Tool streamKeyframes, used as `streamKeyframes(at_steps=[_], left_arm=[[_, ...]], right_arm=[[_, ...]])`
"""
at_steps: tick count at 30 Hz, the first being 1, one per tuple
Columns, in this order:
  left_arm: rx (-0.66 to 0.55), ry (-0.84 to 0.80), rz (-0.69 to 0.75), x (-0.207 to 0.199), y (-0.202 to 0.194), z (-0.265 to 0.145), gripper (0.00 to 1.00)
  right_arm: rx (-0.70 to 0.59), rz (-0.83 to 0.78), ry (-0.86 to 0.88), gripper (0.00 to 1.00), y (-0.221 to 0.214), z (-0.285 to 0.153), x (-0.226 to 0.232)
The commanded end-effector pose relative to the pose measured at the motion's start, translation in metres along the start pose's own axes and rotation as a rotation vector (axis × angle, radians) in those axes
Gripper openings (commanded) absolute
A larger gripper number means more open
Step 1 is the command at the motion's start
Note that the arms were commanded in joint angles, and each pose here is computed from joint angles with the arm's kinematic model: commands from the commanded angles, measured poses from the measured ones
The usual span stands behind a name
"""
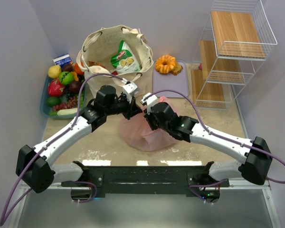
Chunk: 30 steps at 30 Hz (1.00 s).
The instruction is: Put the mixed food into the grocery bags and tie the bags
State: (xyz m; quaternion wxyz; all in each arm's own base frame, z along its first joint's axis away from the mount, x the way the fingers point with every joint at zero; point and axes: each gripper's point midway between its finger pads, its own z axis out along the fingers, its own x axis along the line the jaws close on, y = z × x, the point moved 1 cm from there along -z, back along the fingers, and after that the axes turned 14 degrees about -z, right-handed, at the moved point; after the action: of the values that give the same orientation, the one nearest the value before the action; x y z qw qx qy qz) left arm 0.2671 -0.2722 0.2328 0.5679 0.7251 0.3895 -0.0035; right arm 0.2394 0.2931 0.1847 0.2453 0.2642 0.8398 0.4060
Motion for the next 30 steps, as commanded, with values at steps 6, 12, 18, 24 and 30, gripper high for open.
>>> streamKeyframes(at_steps=[6,12,18,24,30], left_arm=[[-0.125,-0.061,0.110,-0.024,0.036,-0.023,0.00],[-0.102,-0.145,0.122,-0.037,0.031,-0.024,0.00],[-0.064,-0.194,0.103,-0.042,0.022,-0.021,0.00],[-0.102,-0.146,0.102,-0.035,0.032,-0.023,0.00],[-0.127,-0.166,0.070,-0.034,0.040,-0.029,0.00]], right_arm=[[0.176,-0.015,-0.402,0.00,-0.049,-0.008,-0.060],[0.178,0.005,-0.535,0.00,-0.059,0.004,-0.081],[0.162,0.003,-0.686,0.00,-0.056,0.007,-0.106],[0.200,-0.040,-0.845,0.00,-0.064,0.001,-0.129],[0.188,-0.020,-0.911,0.00,-0.071,-0.006,-0.142]])
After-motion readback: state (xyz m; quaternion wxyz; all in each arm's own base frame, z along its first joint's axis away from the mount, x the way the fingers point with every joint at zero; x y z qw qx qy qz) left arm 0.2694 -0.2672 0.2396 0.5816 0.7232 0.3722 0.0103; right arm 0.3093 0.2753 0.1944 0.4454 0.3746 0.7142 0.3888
